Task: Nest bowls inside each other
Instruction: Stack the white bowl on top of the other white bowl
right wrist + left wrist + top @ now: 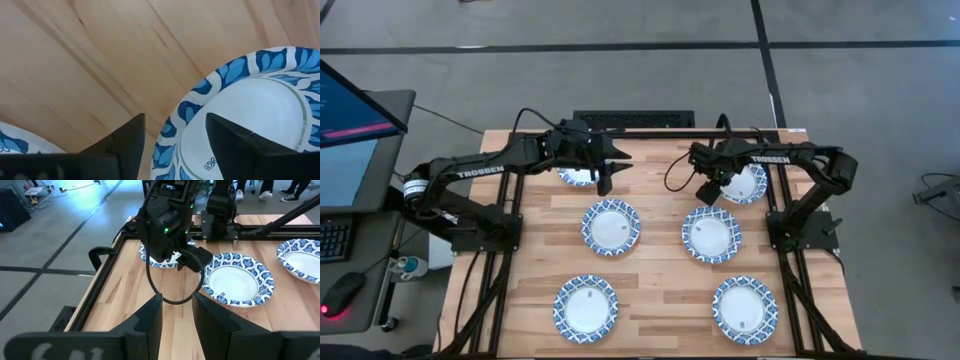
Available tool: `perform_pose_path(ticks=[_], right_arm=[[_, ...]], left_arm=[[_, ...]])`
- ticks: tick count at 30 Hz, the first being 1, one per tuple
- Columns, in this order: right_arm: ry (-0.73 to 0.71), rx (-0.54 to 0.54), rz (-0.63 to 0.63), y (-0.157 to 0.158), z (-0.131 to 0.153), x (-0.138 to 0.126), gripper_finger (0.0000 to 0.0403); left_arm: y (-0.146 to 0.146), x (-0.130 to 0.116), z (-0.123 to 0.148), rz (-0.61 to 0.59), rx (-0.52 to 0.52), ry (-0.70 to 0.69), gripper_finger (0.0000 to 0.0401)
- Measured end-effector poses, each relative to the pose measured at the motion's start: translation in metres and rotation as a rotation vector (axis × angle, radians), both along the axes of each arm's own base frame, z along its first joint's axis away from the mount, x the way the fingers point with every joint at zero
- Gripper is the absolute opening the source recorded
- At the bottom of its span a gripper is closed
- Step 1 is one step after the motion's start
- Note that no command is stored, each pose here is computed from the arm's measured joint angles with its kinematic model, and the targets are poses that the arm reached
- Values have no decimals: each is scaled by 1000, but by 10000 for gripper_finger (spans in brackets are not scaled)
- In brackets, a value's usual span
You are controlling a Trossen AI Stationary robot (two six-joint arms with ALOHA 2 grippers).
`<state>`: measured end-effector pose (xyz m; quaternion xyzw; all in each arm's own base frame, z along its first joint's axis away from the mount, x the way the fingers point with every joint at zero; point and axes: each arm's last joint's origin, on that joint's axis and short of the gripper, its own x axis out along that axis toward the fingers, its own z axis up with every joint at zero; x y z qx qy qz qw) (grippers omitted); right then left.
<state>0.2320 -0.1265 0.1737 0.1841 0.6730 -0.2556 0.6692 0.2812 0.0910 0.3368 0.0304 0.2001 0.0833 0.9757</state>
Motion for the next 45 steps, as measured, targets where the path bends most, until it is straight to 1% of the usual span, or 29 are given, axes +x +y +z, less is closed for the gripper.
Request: perform_pose_path(ticks=[4,10,13,17,21,24,29,30,34,37,40,45], right_arm=[[1,0,-12,-1,0,-1,191],[27,14,-26,-3,-4,-2,112],[40,25,-25,-4,-13,2,87],[78,57,-24,-6,-23,3,82],[101,38,-14,-6,-27,4,83],[110,11,-1,-3,-25,5,70],[83,-30,14,1,-14,4,15],[71,-34,20,3,-11,5,9],[35,-48,33,9,-2,5,13],[15,-58,43,16,6,4,5],[-23,-73,39,25,14,5,7],[-89,-102,74,38,34,11,3]], left_arm=[[0,0,0,0,0,0,100],[0,0,0,0,0,0,100],[0,0,0,0,0,0,100],[0,0,0,2,0,0,100],[2,-1,1,8,1,1,100],[4,-1,2,16,6,-1,100],[7,-2,2,26,7,-1,100],[8,-3,2,29,7,-1,100],[9,-3,2,33,7,-1,100],[9,-3,2,33,7,-3,100],[9,-3,2,33,7,-3,100],[9,-3,2,37,-2,-6,100]])
